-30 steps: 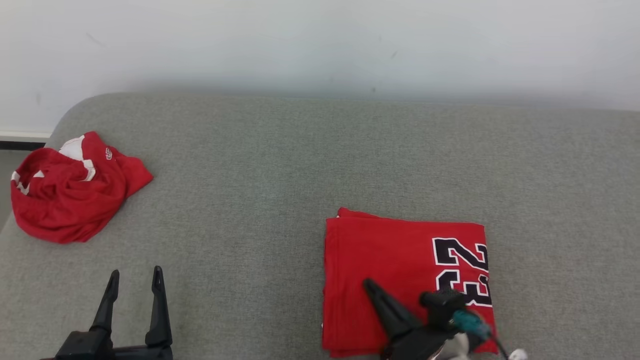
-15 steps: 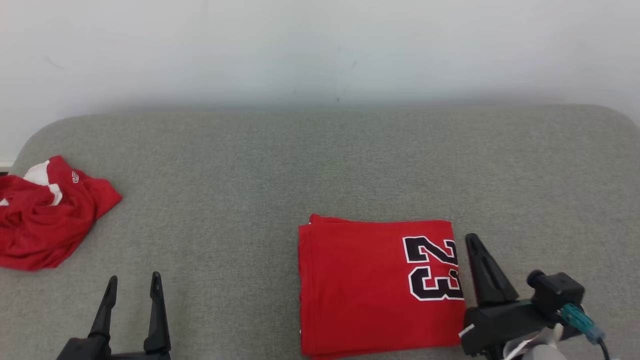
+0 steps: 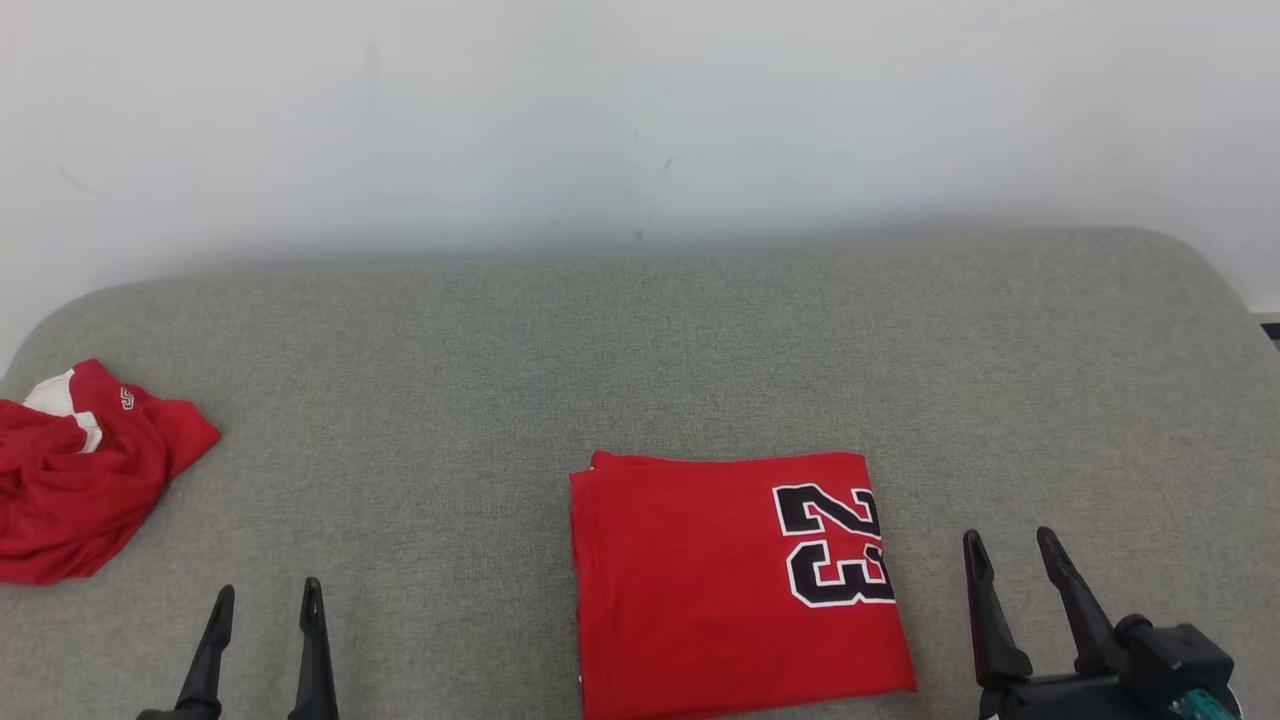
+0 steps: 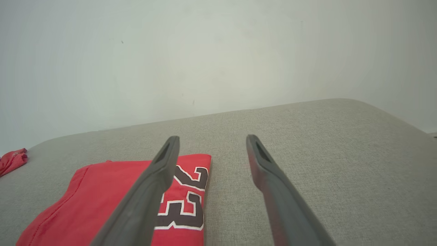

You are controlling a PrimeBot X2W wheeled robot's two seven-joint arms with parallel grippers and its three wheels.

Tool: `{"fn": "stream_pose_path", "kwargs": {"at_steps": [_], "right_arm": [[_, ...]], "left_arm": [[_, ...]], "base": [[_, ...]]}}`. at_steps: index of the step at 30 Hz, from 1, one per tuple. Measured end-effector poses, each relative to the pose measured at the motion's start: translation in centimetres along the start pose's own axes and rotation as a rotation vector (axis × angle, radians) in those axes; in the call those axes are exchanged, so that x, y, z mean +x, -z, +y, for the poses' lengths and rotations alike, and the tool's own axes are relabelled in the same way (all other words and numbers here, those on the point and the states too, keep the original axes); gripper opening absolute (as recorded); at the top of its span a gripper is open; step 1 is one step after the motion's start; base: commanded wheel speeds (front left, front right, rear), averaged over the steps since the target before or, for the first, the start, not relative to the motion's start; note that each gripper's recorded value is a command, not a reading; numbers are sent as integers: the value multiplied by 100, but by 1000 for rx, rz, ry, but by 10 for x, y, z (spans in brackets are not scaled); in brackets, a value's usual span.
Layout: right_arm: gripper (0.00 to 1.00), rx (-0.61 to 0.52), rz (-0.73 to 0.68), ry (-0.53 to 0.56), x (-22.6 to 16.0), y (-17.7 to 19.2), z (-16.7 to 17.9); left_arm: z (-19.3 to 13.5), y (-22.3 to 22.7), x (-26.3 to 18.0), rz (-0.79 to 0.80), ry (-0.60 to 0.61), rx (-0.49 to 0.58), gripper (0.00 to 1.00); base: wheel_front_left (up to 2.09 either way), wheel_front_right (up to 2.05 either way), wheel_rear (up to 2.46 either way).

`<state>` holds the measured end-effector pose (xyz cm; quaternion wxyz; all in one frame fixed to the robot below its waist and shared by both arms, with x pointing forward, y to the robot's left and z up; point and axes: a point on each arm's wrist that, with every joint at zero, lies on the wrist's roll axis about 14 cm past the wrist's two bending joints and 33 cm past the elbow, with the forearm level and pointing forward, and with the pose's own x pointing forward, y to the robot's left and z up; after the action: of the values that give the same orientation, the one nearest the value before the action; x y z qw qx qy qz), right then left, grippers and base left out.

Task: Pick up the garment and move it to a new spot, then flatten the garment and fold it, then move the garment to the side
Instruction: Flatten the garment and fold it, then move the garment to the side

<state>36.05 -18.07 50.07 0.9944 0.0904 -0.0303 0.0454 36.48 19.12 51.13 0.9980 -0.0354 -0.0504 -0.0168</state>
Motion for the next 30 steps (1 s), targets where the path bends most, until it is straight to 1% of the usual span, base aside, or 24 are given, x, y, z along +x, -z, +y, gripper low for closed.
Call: {"fn": "stream_pose_path", "kwargs": {"at_steps": [6, 10, 27, 30], "right_arm": [[100, -17, 24, 1, -9, 8, 1], [100, -10, 32, -1, -11, 11, 3], [100, -35, 48, -34, -7, 12, 14], [100, -37, 43, -37, -2, 8, 14]], "left_arm": [[3, 1, -6, 5, -4, 12, 100], [3, 2, -12, 10, -7, 10, 100], [9, -2, -20, 3, -22, 22, 100], [9, 0, -20, 6, -21, 22, 100]], "base": [[0, 0, 0], [0, 0, 0], [0, 0, 0], [0, 0, 0]]}}
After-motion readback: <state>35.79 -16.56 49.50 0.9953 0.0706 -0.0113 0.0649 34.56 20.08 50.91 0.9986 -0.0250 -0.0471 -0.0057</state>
